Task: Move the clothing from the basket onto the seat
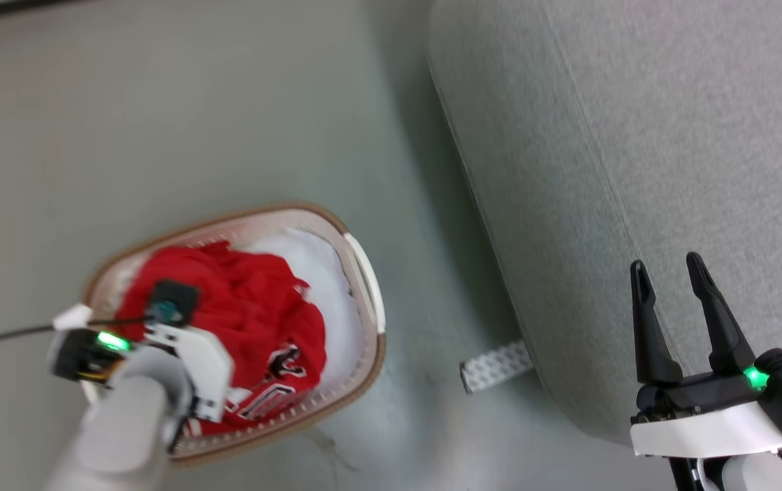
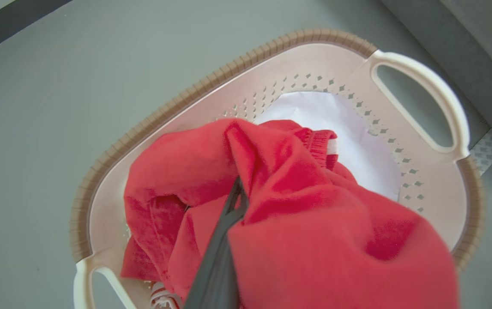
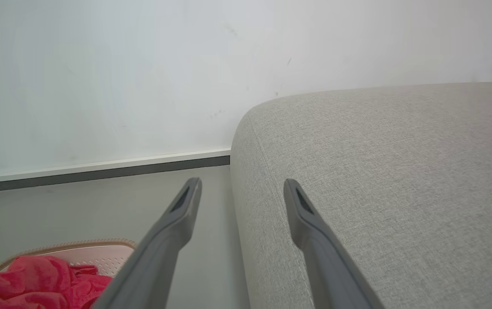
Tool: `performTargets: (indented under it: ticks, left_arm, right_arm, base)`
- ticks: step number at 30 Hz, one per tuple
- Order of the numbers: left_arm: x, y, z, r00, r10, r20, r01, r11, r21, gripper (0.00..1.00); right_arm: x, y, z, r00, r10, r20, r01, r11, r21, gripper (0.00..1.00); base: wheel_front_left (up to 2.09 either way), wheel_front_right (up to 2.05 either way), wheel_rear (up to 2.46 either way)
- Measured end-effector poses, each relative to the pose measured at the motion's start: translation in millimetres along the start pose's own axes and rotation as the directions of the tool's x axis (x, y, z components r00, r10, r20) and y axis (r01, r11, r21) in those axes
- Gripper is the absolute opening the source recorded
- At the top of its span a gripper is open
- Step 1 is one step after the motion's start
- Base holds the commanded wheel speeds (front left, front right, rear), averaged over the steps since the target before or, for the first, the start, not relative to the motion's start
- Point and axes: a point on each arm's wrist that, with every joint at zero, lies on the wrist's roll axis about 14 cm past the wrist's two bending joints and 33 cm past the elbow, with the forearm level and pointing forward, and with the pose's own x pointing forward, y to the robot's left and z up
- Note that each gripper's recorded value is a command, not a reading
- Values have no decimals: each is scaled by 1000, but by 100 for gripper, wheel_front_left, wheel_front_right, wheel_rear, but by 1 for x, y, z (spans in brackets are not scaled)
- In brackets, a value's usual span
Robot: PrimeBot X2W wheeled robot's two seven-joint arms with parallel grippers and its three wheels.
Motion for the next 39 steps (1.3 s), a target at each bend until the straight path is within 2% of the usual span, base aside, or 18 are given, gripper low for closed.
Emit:
performTargets:
  ticks: [7,16,27,39]
  left_arm:
    - [-44,-28,45,987,0,161,14,996,-91,0]
    - [-120,-27,110,926,78,369,-34,992,-123,0]
    - [-220,-30,179,789,145,596,-67,986,-151,0]
    - [-321,-30,250,598,165,784,-48,984,-171,0]
  right_arm:
    - [-15,15,21,997,47,60,-48,999,11,100]
    - [-49,38,40,985,122,126,-126,992,26,100]
    - [-82,61,60,956,206,209,-219,975,37,100]
    - [-91,81,75,927,269,262,-286,958,30,100]
  base:
    - [0,0,0]
    - [0,0,0]
    - [0,0,0]
    - [0,0,0]
